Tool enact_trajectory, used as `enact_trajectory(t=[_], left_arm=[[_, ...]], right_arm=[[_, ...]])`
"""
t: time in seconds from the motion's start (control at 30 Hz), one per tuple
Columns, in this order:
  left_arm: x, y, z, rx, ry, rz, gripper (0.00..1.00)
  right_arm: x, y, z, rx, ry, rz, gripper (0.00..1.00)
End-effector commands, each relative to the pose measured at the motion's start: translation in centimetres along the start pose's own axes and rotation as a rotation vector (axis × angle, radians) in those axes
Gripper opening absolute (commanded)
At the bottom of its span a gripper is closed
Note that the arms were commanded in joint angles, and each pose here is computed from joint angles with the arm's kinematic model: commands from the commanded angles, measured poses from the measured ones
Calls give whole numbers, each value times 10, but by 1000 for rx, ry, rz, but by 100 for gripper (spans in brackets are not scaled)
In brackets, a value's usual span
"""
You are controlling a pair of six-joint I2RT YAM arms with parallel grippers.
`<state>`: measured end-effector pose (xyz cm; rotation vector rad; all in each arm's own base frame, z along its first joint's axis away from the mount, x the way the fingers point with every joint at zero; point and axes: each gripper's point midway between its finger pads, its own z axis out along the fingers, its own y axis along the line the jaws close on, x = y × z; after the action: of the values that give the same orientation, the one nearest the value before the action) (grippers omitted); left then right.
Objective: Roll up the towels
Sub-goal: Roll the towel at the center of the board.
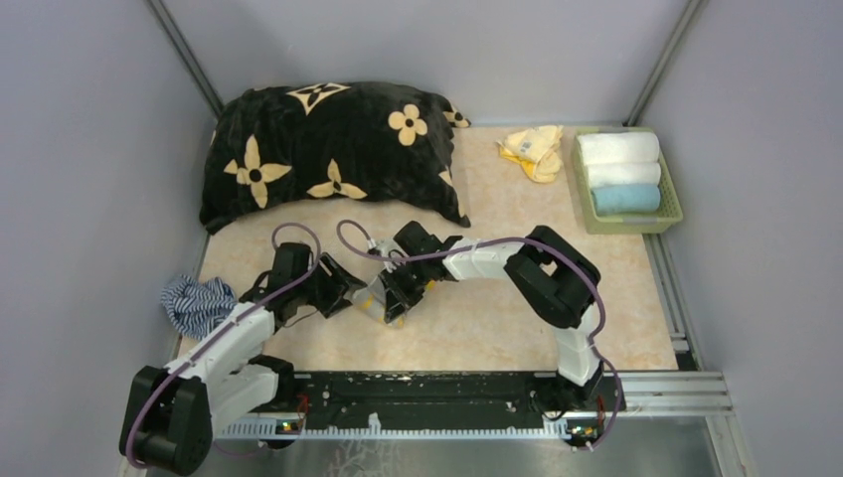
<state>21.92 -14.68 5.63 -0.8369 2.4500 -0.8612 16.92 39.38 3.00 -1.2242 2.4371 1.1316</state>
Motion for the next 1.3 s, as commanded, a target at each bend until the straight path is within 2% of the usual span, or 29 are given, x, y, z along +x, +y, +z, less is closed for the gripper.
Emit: enact_trajectory(t=[0.0,0.1,0.27,0.4,0.57,0.73,0.9,0.97,1.1,1.27], left_arm=[[12,3,0,26,55,-25,68],[17,1,2,40,81,-35,67],[20,-2,5,58,100,-40,65],[22,-5,12,71,118,-33,62],[25,6,25,10,131,-32,55],[23,19,35,-49,122,-37,47],[24,30,40,-103,134,-31,46],[26,33,43,-117,148,-27,46],[27,37,46,-147,155,-12,46],[27,38,48,-170,162,-6,48]], right_arm=[[8,24,-7,-295,68,226,3],[2,15,-11,-342,51,321,3],[7,-11,-10,-304,59,451,5],[15,-20,-7,-287,73,497,5],[15,-30,-6,-240,47,511,6],[5,-37,-14,-141,-12,435,15],[-8,-38,-36,-23,-85,319,38],[-12,-38,-46,48,-104,257,42],[-23,-31,-65,227,-144,92,47],[-44,-7,-84,428,-214,-149,46]])
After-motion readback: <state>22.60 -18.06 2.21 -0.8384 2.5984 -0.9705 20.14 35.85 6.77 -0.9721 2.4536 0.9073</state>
